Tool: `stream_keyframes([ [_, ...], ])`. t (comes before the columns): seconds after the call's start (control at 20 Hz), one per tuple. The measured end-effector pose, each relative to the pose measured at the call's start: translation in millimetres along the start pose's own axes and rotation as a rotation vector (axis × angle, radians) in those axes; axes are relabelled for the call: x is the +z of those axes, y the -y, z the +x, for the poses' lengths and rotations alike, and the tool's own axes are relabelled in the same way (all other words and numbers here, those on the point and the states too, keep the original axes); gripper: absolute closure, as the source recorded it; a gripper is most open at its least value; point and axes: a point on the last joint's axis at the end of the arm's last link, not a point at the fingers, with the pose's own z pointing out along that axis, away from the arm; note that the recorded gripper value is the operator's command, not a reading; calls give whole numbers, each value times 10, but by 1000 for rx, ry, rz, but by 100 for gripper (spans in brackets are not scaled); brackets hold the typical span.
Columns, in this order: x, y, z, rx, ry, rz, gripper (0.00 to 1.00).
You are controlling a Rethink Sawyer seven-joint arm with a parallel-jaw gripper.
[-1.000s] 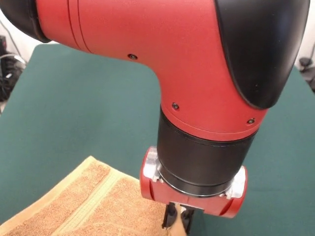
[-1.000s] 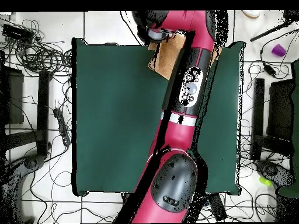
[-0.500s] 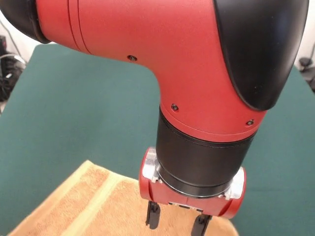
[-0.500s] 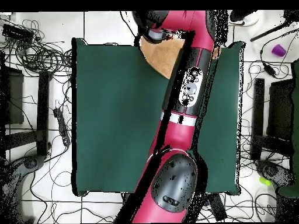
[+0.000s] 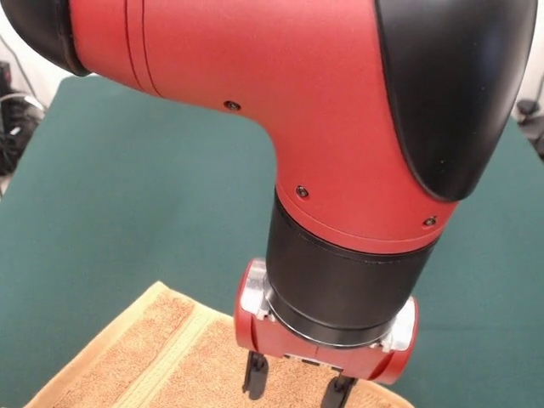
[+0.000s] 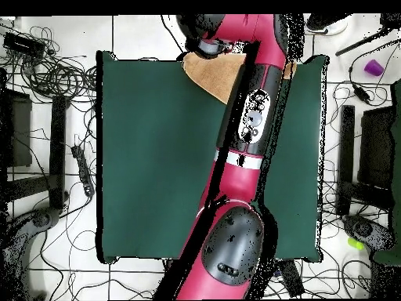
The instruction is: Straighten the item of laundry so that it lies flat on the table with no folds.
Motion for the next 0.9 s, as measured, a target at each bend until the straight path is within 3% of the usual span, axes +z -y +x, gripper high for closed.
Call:
stream_keyframes([
  [0.4, -90, 96, -80, 12, 20, 20, 0],
  [0.7, -464, 420, -161, 1, 25, -77, 0],
  [0.9, -828, 861, -129, -48, 27, -139, 0],
])
